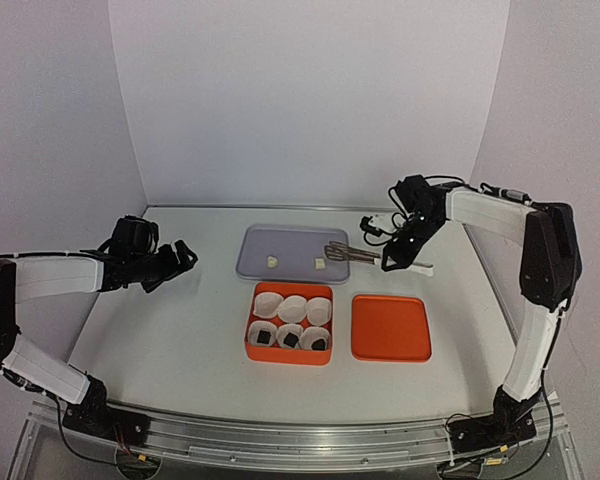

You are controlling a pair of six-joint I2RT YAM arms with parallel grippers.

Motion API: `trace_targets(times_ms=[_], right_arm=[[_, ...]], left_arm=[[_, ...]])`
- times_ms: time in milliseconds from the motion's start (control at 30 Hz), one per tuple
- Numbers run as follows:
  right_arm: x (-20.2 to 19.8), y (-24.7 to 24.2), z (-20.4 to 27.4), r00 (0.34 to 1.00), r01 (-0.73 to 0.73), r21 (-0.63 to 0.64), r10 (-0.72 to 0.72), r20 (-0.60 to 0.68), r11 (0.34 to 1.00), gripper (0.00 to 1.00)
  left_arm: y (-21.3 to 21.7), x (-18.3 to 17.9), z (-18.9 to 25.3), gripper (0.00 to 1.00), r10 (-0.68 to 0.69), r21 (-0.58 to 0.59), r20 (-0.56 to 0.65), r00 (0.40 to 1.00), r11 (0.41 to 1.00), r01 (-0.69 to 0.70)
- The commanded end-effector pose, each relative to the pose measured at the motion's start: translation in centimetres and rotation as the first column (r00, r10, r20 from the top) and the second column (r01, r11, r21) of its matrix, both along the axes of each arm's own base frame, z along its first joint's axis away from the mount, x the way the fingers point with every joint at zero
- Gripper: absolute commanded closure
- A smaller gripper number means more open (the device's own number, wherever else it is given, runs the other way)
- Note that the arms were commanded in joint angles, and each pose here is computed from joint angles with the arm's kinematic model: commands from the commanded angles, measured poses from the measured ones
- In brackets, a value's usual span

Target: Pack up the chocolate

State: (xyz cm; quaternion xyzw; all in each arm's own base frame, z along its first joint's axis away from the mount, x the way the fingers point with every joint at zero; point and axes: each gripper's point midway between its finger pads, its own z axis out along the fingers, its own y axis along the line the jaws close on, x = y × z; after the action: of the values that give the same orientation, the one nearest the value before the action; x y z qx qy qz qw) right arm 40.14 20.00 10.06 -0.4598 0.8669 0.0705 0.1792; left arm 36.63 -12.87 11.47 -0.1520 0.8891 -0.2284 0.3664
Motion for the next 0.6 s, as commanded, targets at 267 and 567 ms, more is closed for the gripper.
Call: trace_targets(times_ms=[267, 567], right_arm=[[-3.8, 3.1, 9.3, 0.985, 0.151, 0.219, -0.166, 0.055, 0.964, 1.0], [-9.7, 5.5, 8.7, 0.898, 0.439, 0.178, -0.432, -0.081, 0.88, 1.0]], left_arm=[[-0.3, 0.8, 2.8, 0.0, 0.006, -0.033, 0.078, 0.997, 0.999, -0.004], [0.0, 2.3, 3.3, 0.0, 0.049, -0.019, 0.06, 0.997, 0.999, -0.048]])
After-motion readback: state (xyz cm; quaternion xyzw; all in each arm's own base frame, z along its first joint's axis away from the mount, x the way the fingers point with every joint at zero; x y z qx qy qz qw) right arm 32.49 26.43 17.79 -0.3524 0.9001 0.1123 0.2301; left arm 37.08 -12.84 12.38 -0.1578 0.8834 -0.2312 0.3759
